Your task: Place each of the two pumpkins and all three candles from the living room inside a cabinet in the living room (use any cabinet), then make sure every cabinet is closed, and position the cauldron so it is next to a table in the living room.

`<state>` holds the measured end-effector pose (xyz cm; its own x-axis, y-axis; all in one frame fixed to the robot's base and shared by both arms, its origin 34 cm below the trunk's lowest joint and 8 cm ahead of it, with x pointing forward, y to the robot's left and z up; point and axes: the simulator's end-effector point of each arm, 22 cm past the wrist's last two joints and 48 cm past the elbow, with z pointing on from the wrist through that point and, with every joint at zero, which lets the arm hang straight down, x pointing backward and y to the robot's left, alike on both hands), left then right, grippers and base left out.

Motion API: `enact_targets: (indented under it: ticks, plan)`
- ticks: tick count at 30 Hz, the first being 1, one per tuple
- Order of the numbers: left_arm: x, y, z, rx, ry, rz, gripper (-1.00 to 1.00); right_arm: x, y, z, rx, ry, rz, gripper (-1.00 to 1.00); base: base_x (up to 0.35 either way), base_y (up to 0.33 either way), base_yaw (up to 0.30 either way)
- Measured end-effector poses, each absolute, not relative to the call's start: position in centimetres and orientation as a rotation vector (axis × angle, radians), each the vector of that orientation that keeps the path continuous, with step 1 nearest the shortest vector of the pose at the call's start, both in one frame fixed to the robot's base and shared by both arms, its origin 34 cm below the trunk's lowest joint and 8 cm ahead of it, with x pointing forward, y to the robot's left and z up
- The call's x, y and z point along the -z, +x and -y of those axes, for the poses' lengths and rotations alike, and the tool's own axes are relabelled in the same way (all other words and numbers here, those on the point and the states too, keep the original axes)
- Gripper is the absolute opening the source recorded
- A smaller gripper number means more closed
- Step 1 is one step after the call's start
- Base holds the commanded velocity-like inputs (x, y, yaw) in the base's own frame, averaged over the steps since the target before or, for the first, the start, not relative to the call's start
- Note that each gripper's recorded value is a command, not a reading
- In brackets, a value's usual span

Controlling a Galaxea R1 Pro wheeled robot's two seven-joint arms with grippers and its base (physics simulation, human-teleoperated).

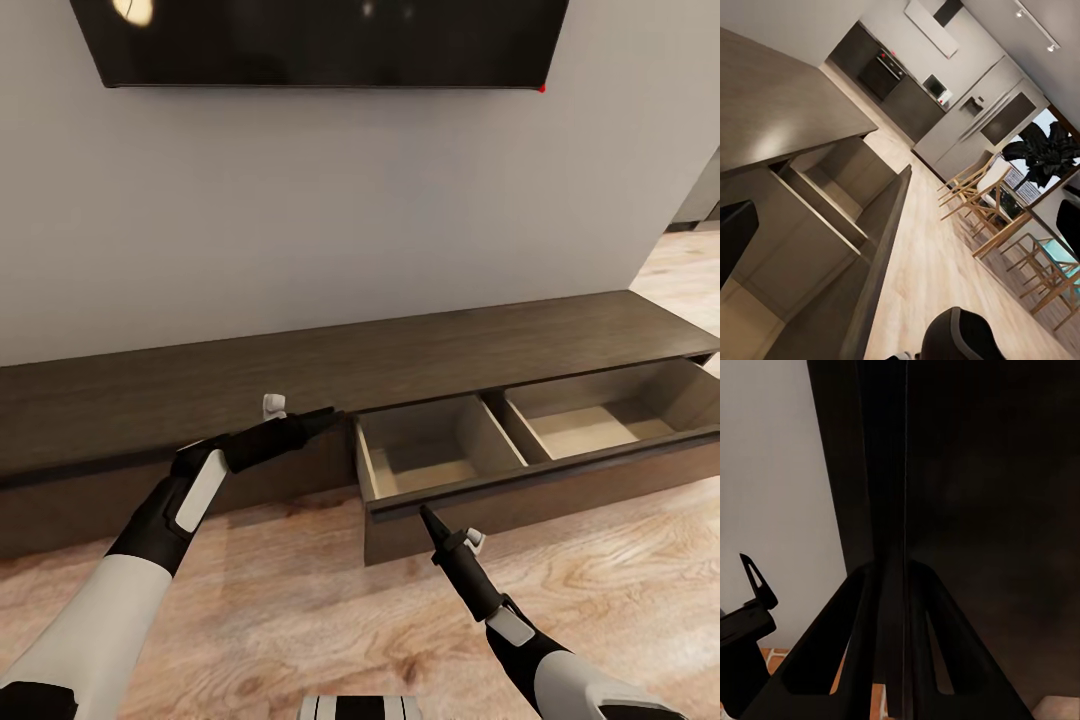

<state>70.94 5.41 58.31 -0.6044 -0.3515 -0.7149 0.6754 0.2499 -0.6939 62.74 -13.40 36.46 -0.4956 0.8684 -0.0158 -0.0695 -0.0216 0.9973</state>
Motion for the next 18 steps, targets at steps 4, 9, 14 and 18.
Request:
enact_targets:
  ticks: [4, 9, 14, 18]
  plan:
    - [-58.31, 70.94, -5.41, 1.499, 0.304, -1.661, 1.0, -36.46, 62.73, 13.4, -1.615, 0.864, -1.518, -1.0, 0.0, 0.0, 0.0]
    - [-58.31, 70.94, -5.41, 1.499, 0.304, -1.66, 1.0, -36.44, 62.85, 13.46, -1.611, 0.866, -1.518, -1.0, -0.065, 0.0, 0.0]
    - [-58.31, 70.95, -5.41, 1.499, 0.304, -1.66, 1.0, -36.43, 62.99, 13.83, -1.604, 0.88, -1.506, -1.0, -0.149, 0.0, 0.0]
    - [-58.3, 70.95, -5.41, 1.498, 0.304, -1.661, 1.0, -36.45, 63.01, 13.9, -1.603, 0.884, -1.502, -1.0, -0.031, 0.0, 0.0]
